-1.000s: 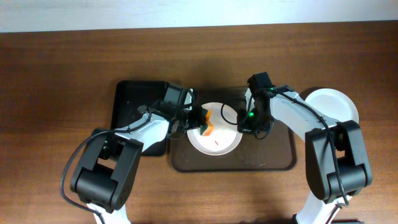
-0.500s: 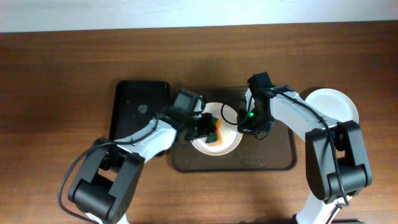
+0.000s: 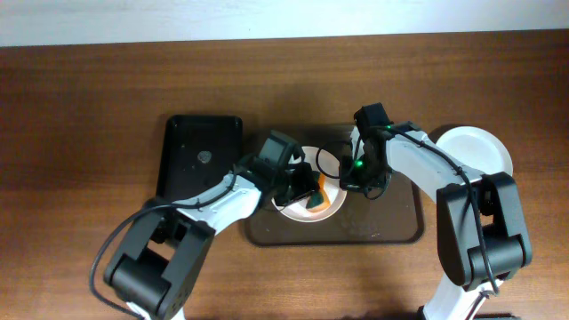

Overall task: Clean dirty plates on tray and stack at the side
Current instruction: 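Scrub the red stain with the sponge while the right gripper holds the plate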

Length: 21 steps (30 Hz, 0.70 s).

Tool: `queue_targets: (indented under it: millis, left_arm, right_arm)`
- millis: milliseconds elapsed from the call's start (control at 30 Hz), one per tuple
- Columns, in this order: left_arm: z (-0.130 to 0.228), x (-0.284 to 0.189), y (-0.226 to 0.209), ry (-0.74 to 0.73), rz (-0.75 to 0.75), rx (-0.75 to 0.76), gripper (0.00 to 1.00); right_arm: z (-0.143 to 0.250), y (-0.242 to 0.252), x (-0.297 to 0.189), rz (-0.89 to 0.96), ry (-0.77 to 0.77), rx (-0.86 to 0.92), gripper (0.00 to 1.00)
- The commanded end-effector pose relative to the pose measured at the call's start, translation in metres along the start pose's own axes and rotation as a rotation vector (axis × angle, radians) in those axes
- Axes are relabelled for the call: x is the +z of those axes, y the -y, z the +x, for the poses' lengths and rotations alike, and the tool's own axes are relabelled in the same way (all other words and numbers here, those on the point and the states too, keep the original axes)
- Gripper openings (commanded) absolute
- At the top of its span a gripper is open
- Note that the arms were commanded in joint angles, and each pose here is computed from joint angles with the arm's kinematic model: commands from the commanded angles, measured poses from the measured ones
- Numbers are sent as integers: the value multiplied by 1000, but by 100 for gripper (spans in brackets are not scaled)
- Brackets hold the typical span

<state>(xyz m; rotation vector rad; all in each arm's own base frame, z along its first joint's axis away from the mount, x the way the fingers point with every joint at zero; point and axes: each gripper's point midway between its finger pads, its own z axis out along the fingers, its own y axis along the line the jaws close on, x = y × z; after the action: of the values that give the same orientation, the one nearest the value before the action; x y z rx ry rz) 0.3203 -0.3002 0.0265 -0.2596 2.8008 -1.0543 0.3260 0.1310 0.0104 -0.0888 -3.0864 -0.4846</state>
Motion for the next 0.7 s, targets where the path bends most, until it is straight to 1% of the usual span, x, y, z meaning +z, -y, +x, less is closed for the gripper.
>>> queue_targets:
  millis: [0,100,167,300,400,533,667]
  left_arm:
    - [16,20,-13,-54,-29,-29,0]
    - [21,26,-22,-71,-51,-11,0]
    - [18,25,-38,-47,-125,17,0]
    - [3,13,-74,6,-284,106,0]
    - [-10,2,-87,21,-312,138,0]
    - [-36,-19,-86,95,-310,183,0]
    - [-58,-45,-60,171,-263,319,0]
  right_arm:
    - [-1,-2,-9,2,24,-15,4]
    - [-2,-2,-9,2,25,-15,4]
    - [-1,-2,-9,2,24,-15,4]
    - [-2,-2,-9,2,24,-15,4]
    - [-2,-2,-9,2,25,-15,4]
    - [-2,-2,-9,2,24,-15,4]
    - [-2,-2,-9,2,24,-15,4]
